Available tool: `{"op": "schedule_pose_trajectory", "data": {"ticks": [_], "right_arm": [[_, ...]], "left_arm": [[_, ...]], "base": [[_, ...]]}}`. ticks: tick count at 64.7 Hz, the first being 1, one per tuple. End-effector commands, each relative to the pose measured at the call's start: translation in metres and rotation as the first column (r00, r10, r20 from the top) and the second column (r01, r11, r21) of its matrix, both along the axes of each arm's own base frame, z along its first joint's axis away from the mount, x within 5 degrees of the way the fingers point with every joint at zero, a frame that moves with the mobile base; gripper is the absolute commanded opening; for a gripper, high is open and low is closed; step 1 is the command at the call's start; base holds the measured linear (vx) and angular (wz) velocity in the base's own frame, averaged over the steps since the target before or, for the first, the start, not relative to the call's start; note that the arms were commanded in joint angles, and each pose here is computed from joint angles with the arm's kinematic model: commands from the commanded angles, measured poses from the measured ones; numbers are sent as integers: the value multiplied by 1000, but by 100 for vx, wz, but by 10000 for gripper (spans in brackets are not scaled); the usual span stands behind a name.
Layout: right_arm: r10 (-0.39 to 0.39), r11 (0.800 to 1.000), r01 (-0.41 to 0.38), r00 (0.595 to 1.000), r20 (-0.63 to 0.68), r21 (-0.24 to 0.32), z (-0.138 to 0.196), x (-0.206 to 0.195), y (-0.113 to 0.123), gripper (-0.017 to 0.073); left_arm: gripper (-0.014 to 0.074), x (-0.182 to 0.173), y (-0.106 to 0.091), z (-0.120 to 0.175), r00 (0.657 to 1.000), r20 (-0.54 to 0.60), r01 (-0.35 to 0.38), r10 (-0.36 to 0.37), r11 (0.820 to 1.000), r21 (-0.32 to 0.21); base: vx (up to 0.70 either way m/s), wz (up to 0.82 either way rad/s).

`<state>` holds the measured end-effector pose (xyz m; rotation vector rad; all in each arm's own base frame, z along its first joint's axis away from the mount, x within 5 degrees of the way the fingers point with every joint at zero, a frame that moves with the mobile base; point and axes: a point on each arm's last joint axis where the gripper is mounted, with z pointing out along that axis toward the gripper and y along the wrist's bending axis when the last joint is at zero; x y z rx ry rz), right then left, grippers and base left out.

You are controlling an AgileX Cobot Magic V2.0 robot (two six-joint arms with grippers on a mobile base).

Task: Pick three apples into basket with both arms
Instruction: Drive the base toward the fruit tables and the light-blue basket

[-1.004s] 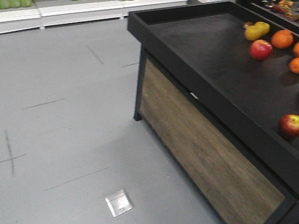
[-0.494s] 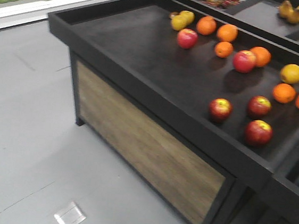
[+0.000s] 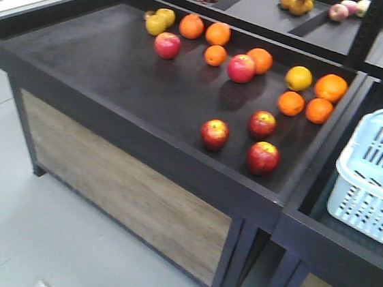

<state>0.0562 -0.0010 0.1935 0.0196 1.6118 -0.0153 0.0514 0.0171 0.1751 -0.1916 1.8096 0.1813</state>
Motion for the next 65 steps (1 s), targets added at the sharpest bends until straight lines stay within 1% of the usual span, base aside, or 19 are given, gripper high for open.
{"op": "schedule_pose_trajectory", "data": {"ticks": [1,33,65], "right_arm": [[-6,1000,7,998,63,-16,3,0,-1,-8],[-6,1000,7,998,63,-16,3,0,-1,-8],[-6,1000,7,998,63,-16,3,0,-1,-8]], "left_arm": [[-7,1,-2,3,997,66,32,-33,999,9],[-7,1,-2,3,997,66,32,-33,999,9],[-7,1,-2,3,997,66,32,-33,999,9]], "base": [[6,-36],[6,-36],[6,-25]]}}
